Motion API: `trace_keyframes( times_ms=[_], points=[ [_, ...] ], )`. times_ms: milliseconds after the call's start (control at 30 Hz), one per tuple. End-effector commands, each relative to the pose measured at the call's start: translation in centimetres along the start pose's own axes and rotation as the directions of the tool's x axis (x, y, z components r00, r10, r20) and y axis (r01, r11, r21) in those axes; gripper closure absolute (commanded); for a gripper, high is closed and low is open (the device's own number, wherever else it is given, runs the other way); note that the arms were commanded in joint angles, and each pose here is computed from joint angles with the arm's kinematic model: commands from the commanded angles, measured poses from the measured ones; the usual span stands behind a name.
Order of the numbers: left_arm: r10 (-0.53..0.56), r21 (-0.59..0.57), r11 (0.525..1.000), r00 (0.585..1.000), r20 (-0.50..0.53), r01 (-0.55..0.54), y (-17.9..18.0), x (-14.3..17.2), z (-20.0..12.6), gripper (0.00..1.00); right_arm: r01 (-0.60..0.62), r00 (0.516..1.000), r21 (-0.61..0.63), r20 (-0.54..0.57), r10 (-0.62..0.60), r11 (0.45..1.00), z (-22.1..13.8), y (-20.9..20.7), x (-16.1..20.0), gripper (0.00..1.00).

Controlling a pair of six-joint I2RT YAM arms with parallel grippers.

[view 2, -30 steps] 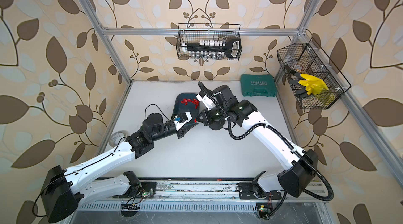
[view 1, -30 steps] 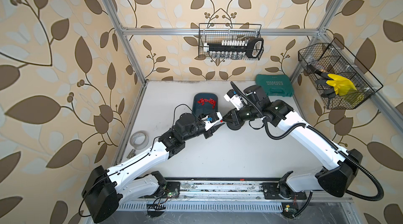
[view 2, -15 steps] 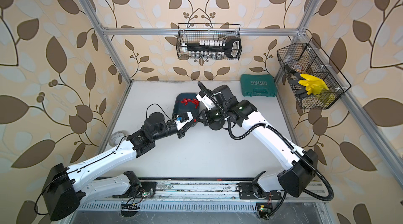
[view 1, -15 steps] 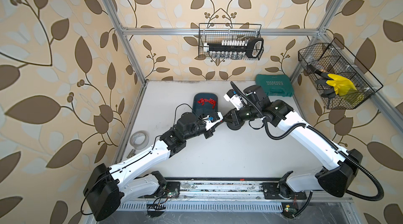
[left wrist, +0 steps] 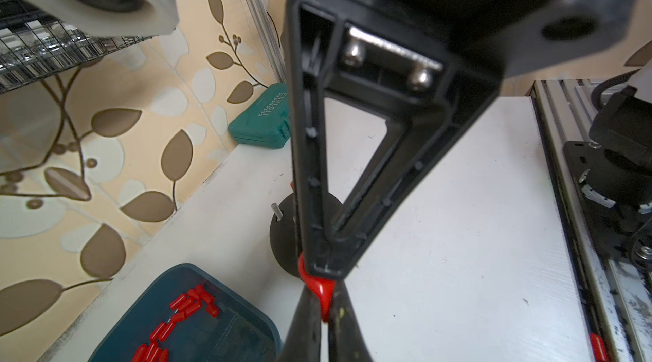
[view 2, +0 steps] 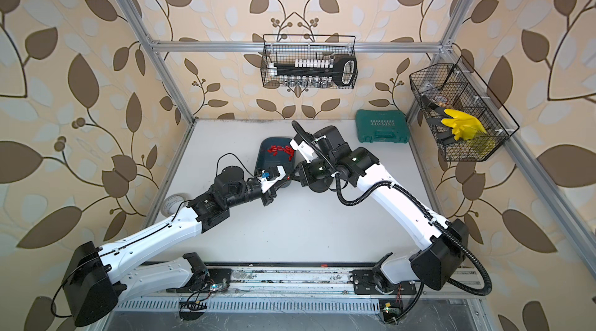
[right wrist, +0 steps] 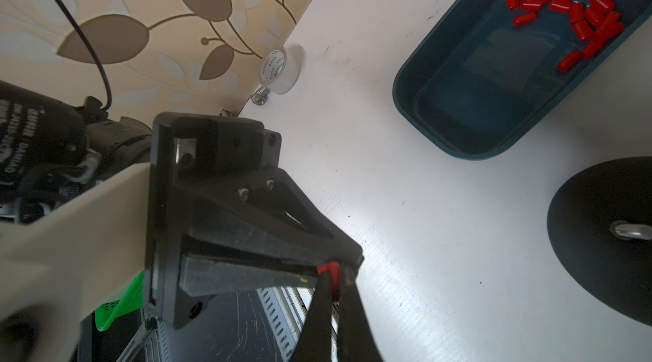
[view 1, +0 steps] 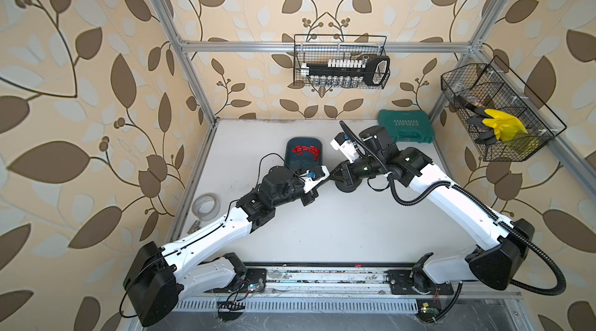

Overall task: Cover the protruding screws with screw protection sleeves
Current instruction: Pick up the screw protection sleeve from the storage box.

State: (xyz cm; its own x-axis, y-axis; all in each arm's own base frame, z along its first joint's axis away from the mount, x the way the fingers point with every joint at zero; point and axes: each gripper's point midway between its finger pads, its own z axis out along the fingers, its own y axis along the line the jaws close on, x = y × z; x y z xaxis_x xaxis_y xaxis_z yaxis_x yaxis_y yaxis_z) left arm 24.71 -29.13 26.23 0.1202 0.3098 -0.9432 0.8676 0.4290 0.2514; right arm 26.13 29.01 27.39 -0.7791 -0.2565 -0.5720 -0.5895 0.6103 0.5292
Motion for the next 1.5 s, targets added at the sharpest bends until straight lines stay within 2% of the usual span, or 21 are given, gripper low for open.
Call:
trace_keyframes(
  times_ms=[0,333,467,600,733,800,1033,1200,1467],
  points=[
    [0.035,0.029,0.999,0.992,0.125,-0.039,-0.18,-4.15,-0.40,0.93,0.020,1.000,-0.040,0.004,-0.019,0.999,0.58,0.98,-0.72,0.93],
    [0.031,0.040,0.999,0.989,0.141,-0.037,-0.30,-4.39,-0.25,0.76,0.017,1.000,-0.054,-0.002,-0.017,0.998,0.87,1.30,-0.70,0.95],
    [0.033,0.043,0.998,0.989,0.144,-0.039,-0.37,-4.54,-0.31,0.80,0.015,1.000,-0.053,-0.009,-0.015,0.998,1.08,1.18,-0.57,0.95],
    [0.033,0.046,0.998,0.990,0.139,-0.039,-0.40,-4.53,-0.37,0.90,0.017,1.000,-0.051,-0.004,-0.017,0.999,0.95,1.26,-0.64,0.95],
    [0.032,0.051,0.998,0.989,0.142,-0.040,-0.47,-4.62,-0.42,0.93,0.018,1.000,-0.053,-0.004,-0.018,0.998,0.95,1.31,-0.69,0.95],
    [0.033,0.051,0.998,0.990,0.139,-0.041,-0.44,-4.61,-0.35,0.98,0.014,1.000,-0.052,-0.009,-0.014,0.999,1.07,1.17,-0.57,0.95],
    [0.030,0.049,0.998,0.990,0.140,-0.037,-0.40,-4.70,-0.40,0.98,0.022,1.000,-0.057,0.001,-0.022,0.998,0.98,1.35,-0.75,0.95],
    [0.027,0.053,0.998,0.990,0.142,-0.035,-0.43,-4.75,-0.35,0.99,0.028,1.000,-0.064,0.012,-0.028,0.998,0.71,1.61,-0.92,0.86],
    [0.027,0.058,0.998,0.990,0.139,-0.036,-0.53,-4.65,-0.30,0.97,0.027,1.000,-0.064,0.012,-0.027,0.998,0.82,1.57,-1.08,0.87]
  ],
)
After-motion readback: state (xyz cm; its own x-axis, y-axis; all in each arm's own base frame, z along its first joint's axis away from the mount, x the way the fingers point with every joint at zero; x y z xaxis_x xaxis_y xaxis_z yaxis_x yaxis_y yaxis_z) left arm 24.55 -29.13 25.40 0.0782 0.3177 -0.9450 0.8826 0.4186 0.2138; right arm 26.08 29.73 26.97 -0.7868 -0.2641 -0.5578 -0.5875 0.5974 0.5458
